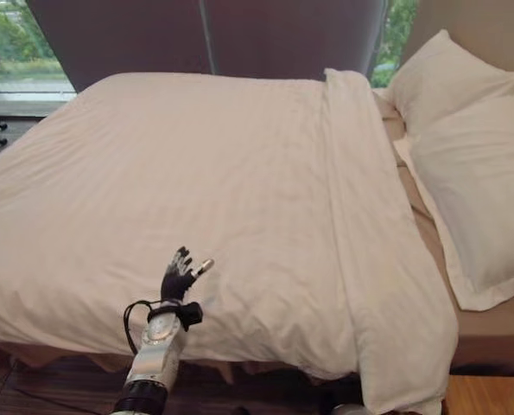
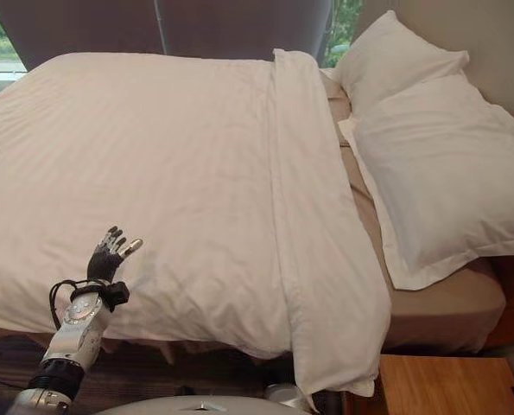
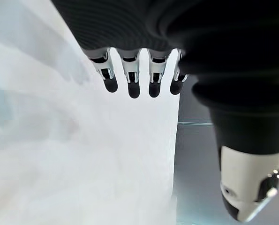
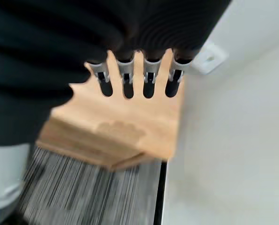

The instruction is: Making the bed.

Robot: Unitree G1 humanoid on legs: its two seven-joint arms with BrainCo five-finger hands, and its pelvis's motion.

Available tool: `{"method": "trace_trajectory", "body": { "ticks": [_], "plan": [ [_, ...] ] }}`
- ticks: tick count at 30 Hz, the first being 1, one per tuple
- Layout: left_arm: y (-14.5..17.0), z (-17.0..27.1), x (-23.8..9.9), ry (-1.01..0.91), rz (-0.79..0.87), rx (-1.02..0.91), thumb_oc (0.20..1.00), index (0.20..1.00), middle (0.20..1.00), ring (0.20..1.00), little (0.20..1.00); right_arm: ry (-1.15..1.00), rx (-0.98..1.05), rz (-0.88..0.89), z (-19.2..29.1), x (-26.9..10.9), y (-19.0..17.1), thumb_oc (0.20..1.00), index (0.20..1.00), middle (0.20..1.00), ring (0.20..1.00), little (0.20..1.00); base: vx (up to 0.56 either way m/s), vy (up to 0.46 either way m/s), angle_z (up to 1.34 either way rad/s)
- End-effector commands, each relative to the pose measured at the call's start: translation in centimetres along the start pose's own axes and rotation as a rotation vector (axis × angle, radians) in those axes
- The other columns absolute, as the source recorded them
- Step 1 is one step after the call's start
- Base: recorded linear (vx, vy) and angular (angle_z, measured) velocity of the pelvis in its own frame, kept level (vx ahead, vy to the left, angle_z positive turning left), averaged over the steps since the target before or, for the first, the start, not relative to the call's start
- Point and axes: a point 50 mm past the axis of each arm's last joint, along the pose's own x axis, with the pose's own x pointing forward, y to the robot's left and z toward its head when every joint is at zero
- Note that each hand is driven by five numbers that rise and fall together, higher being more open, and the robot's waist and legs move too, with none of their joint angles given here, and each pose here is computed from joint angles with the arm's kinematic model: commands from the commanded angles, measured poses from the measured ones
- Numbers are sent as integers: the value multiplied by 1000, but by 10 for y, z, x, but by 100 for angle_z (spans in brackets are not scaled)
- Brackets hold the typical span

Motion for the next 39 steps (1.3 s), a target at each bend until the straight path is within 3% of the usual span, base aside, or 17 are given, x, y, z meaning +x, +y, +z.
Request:
{"method": "trace_trajectory", "body": {
  "ticks": [1, 2, 3, 4, 8, 11, 13, 15, 16, 17, 21, 26, 28, 33, 36, 39],
  "plan": [
    [10, 52, 11, -218, 23, -54, 1000, 1000, 1000, 1000, 1000, -144, -7, -185, 48, -8, -49, 1000, 1000, 1000, 1000, 1000, 1, -14, 13],
    [11, 53, 8, -230, 27, -64, 1000, 1000, 1000, 1000, 1000, -281, 56, -295, 80, -21, -83, 1000, 1000, 1000, 1000, 1000, 1, -14, 12],
    [11, 53, 8, -230, 27, -64, 1000, 1000, 1000, 1000, 1000, -281, 56, -295, 80, -21, -83, 1000, 1000, 1000, 1000, 1000, 0, 0, 0],
    [10, 55, 7, -244, 26, -65, 1000, 1000, 1000, 1000, 1000, -532, 169, -409, 130, -52, -120, 200, 200, 200, 200, 200, 0, -2, -8],
    [5, 60, 5, -273, 27, -67, 1000, 1000, 1000, 1000, 1000, -1042, 501, -415, 199, -130, -142, 200, 200, 200, 200, 200, 9, 2, -4],
    [3, 58, 4, -271, 22, -87, 1000, 1000, 1000, 1000, 1000, -1324, 747, -263, 234, -179, -137, 200, 200, 200, 200, 200, 22, 12, 1],
    [2, 53, 2, -251, 18, -101, 1000, 1000, 1000, 1000, 1000, -1483, 967, -62, 252, -206, -122, 200, 200, 200, 200, 200, 0, 0, 0],
    [2, 51, 1, -245, 18, -104, 1000, 1000, 1000, 1000, 1000, -1510, 1025, -10, 255, -212, -119, 200, 200, 200, 200, 200, 25, 5, 8],
    [-1, 44, -1, -218, 7, -110, 1000, 1000, 1000, 1000, 1000, -1575, 1161, 160, 267, -227, -105, 200, 200, 200, 200, 200, 38, -8, 17],
    [-4, 41, -1, -204, 1, -114, 1000, 1000, 1000, 1000, 1000, -1589, 1208, 219, 271, -232, -101, 200, 200, 200, 200, 200, 38, -9, 21],
    [-22, 36, 5, -177, -50, -152, 1000, 1000, 1000, 1000, 1000, -1584, 1310, 251, 286, -243, -96, 200, 200, 200, 200, 200, 4, -19, 20],
    [-31, 37, 10, -171, -69, -192, 1000, 1000, 1000, 1000, 1000, -1408, 1341, 259, 290, -216, -84, 200, 200, 200, 200, 200, 2, 6, 2],
    [-21, 25, 4, -134, -46, -233, 1000, 1000, 1000, 1000, 1000, -1179, 1405, 224, 266, -163, -72, 200, 200, 200, 200, 200, 39, 70, -7],
    [-22, 3, -2, -48, -44, -332, 1000, 1000, 1000, 1000, 1000, -867, 1525, 136, 205, -94, -60, 200, 200, 200, 200, 200, 19, 25, -16],
    [-29, -12, -1, 26, -41, -388, 1000, 1000, 1000, 1000, 1000, -682, 1593, 90, 164, -61, -53, 200, 200, 200, 200, 200, -10, 8, -18],
    [-31, -11, 0, 24, -44, -390, 1000, 1000, 1000, 1000, 1000, -638, 1586, 68, 151, -53, -52, 200, 200, 200, 200, 200, -18, 1, -17]
  ]
}}
